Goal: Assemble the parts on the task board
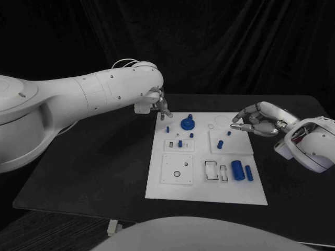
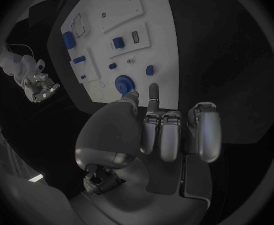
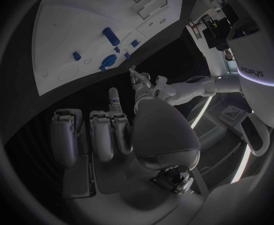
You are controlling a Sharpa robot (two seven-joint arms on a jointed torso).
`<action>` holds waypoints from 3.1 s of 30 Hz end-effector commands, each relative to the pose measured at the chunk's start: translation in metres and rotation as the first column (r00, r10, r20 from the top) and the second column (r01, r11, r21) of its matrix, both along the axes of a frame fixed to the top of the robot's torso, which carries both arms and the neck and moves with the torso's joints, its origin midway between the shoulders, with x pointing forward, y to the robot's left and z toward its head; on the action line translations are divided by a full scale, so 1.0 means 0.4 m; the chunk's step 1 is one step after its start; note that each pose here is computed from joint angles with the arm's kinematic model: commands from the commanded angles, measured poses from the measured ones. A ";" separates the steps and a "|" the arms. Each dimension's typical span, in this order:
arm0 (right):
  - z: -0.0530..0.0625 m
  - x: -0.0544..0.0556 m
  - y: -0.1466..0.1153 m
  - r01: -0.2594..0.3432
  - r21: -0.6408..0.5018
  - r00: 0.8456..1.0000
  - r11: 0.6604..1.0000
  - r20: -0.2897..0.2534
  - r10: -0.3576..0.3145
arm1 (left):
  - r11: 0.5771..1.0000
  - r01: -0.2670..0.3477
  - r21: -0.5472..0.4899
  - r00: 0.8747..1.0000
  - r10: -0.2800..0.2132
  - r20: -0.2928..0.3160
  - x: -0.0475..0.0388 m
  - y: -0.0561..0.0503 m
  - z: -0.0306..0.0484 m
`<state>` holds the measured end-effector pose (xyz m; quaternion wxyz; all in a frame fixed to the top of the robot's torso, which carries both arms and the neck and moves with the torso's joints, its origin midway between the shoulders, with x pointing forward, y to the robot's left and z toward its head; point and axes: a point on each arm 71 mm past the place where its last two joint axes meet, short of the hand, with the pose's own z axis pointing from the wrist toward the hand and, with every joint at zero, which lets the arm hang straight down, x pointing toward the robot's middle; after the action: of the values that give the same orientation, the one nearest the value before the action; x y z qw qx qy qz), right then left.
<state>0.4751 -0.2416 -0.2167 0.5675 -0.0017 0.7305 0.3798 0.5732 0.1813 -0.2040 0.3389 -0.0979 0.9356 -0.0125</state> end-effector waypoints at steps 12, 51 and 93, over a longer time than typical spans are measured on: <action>-0.003 -0.001 0.001 0.000 -0.003 1.000 1.000 -0.009 0.000 | 0.999 0.032 -0.016 0.999 -0.032 -0.043 -0.004 -0.023 -0.051; -0.005 -0.001 0.000 0.001 -0.007 1.000 1.000 -0.017 -0.001 | 0.999 0.030 0.023 0.999 -0.029 -0.045 -0.008 -0.031 -0.084; -0.007 -0.001 0.000 -0.001 -0.012 1.000 1.000 -0.028 0.001 | 0.999 0.049 0.022 0.997 -0.048 -0.062 -0.010 -0.046 -0.098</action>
<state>0.4752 -0.2414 -0.2178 0.5614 -0.0026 0.7355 0.3794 0.5701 0.1660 -0.2419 0.3160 -0.0780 0.9455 0.0009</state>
